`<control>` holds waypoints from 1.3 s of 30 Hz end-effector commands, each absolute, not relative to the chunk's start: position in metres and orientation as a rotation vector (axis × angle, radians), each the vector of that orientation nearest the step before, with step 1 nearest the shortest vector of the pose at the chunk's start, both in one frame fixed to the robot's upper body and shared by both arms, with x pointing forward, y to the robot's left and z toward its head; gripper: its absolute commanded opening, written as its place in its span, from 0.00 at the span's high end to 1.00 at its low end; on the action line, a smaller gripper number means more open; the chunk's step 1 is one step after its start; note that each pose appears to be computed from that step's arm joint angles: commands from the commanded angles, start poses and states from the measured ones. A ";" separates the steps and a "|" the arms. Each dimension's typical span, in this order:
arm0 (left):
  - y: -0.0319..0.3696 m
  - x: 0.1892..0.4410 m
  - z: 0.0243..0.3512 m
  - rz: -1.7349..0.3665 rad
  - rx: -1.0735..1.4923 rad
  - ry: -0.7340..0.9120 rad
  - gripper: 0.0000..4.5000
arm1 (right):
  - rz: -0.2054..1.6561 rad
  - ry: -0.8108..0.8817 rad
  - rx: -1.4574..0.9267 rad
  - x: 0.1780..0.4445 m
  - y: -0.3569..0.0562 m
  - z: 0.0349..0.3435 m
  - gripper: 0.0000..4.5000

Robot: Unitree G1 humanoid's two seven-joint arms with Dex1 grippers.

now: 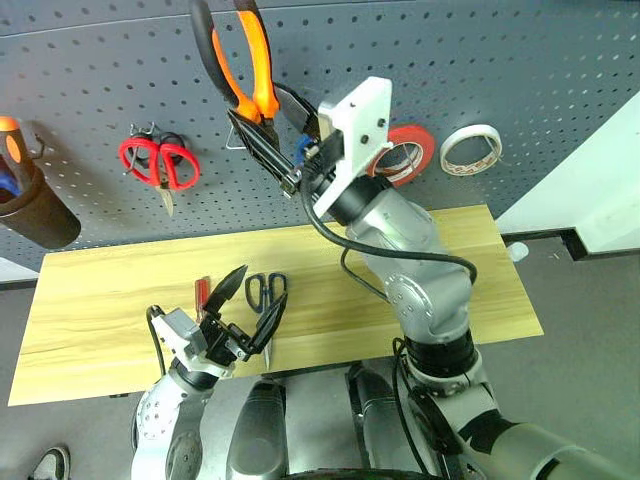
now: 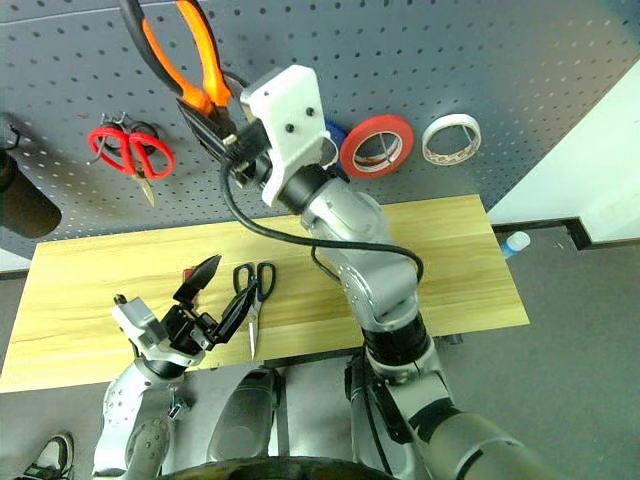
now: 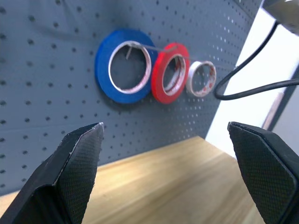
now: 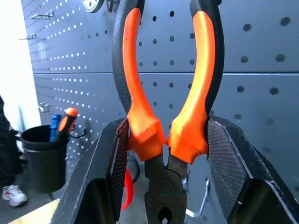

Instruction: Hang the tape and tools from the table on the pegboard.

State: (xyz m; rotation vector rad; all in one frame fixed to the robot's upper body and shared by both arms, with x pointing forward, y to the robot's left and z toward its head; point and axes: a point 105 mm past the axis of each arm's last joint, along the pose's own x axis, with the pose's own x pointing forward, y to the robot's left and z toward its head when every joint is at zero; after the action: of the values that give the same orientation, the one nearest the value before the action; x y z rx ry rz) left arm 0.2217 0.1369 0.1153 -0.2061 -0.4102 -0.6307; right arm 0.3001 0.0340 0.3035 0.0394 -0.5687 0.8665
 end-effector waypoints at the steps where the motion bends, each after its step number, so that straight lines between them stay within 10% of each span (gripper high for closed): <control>1: 0.138 0.219 0.119 -0.619 -0.196 -0.441 0.01 | 0.872 -0.668 0.053 0.297 0.045 0.324 0.53; 39: 0.138 0.214 0.120 -0.584 -0.196 -0.460 0.01 | 0.637 -0.701 0.012 0.366 0.051 0.333 0.53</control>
State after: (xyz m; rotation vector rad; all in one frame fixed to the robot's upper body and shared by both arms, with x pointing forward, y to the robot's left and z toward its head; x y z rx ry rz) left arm 0.2170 0.1385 0.1127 -0.1990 -0.4245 -0.5825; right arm 0.3703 0.0599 0.3040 -0.0257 -0.6044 0.6847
